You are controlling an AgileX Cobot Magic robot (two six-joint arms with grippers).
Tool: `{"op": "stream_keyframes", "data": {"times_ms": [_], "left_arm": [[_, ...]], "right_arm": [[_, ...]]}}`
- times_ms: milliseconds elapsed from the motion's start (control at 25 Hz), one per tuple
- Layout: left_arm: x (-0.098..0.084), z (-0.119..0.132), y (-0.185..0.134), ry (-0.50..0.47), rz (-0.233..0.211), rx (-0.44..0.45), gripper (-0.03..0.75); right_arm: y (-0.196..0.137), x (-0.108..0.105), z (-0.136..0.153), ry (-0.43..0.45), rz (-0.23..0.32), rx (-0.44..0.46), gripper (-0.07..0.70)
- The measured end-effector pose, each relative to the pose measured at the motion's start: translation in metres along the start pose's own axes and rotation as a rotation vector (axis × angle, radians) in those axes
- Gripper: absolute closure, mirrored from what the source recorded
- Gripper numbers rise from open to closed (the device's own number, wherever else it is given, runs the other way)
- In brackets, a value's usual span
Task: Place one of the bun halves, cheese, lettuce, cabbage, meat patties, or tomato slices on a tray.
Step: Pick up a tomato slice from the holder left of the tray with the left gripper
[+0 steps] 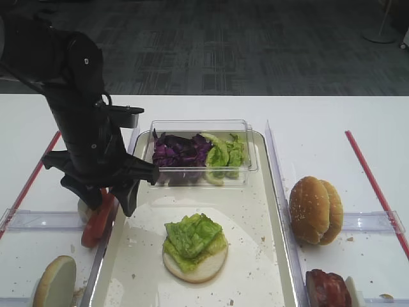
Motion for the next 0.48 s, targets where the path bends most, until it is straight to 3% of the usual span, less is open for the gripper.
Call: {"op": "stream_keyframes", "data": {"times_ms": [480], "left_arm": [[-0.004, -0.023, 0.014, -0.003, 0.000, -0.013, 0.318]], "right_arm": [[0.000, 0.000, 0.000, 0.000, 0.000, 0.000, -0.046]]}}
Point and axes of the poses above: a point on each arm's last joint axis where the gripper is mounted, z pointing out along that axis toward the gripper, x along the wrist's bending axis when the last joint is at zero, y = z × x, the point moved 10 cm from there along z, pointing out along that axis toward the gripper, and after that the axes turned 3 degrees about z, right-handed, at the moved point
